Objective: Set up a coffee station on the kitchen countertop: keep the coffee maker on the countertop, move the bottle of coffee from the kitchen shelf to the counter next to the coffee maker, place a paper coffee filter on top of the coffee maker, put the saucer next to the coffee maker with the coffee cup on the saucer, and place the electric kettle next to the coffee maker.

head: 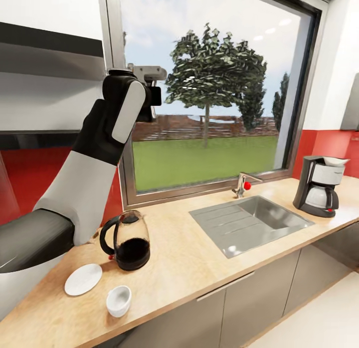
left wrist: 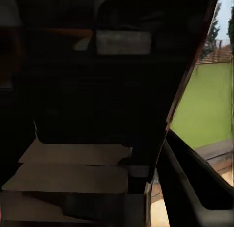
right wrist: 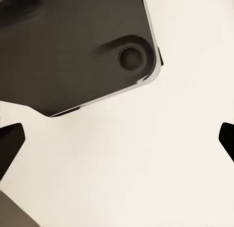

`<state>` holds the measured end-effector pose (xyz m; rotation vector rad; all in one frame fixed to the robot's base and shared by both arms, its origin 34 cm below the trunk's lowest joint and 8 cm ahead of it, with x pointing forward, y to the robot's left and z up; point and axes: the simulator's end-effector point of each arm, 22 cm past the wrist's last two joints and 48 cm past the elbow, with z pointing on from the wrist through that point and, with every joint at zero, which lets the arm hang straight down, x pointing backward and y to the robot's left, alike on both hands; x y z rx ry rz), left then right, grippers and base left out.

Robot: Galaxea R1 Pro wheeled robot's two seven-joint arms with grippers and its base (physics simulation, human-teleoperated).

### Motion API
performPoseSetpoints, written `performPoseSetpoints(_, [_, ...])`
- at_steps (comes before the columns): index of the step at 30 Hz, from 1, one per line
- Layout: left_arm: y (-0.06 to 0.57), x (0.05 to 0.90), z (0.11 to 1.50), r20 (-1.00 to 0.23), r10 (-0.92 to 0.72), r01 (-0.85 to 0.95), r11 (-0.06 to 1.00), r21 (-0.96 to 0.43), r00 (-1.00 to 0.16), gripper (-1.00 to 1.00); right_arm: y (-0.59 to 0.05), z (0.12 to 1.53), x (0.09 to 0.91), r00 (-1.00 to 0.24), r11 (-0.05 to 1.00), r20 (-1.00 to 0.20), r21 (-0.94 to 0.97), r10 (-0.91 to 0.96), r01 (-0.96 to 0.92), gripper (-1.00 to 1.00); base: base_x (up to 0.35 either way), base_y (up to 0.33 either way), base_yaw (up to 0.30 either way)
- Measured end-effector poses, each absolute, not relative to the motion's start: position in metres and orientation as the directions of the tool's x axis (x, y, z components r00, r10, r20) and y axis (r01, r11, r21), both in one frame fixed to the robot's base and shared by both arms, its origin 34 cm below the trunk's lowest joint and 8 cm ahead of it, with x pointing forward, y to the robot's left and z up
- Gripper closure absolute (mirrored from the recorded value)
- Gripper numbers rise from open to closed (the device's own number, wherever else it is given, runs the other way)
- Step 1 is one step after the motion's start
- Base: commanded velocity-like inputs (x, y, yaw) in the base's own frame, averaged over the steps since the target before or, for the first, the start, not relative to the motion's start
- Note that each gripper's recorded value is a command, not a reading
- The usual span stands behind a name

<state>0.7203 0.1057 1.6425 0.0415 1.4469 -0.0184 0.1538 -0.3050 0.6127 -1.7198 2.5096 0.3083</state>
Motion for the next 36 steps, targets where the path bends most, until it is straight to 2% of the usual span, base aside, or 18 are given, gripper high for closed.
performPoseSetpoints(9, [0.106,0.72,1.643,-0.992,0.013,0.038,0.999,0.018,0.124,1.0,-0.305,0.613,0.154,-0.365,0.348,-0.182,0.118,-0.913,-0.93,-1.0,0.0,-0.01,-0.254])
performPoseSetpoints(20, [0.106,0.72,1.643,-0.992,0.012,0.038,0.999,0.017,0.124,1.0,-0.305,0.613,0.154,-0.365,0.348,-0.182,0.118,-0.913,-0.93,-1.0,0.0,-0.247,-0.225])
performPoseSetpoints(31, [0.1,0.72,1.641,-0.993,0.001,0.063,0.998,0.009,0.119,1.0,-0.305,0.613,0.154,-0.364,0.347,-0.183,0.117,-0.913,-0.93,-1.0,0.0,-0.303,-0.037])
performPoseSetpoints(36, [0.093,0.721,1.641,-0.989,-0.044,0.097,0.995,-0.03,0.141,1.0,-0.305,0.613,0.154,-0.364,0.347,-0.183,0.117,-0.913,-0.93,-1.0,0.0,-0.148,-0.001])
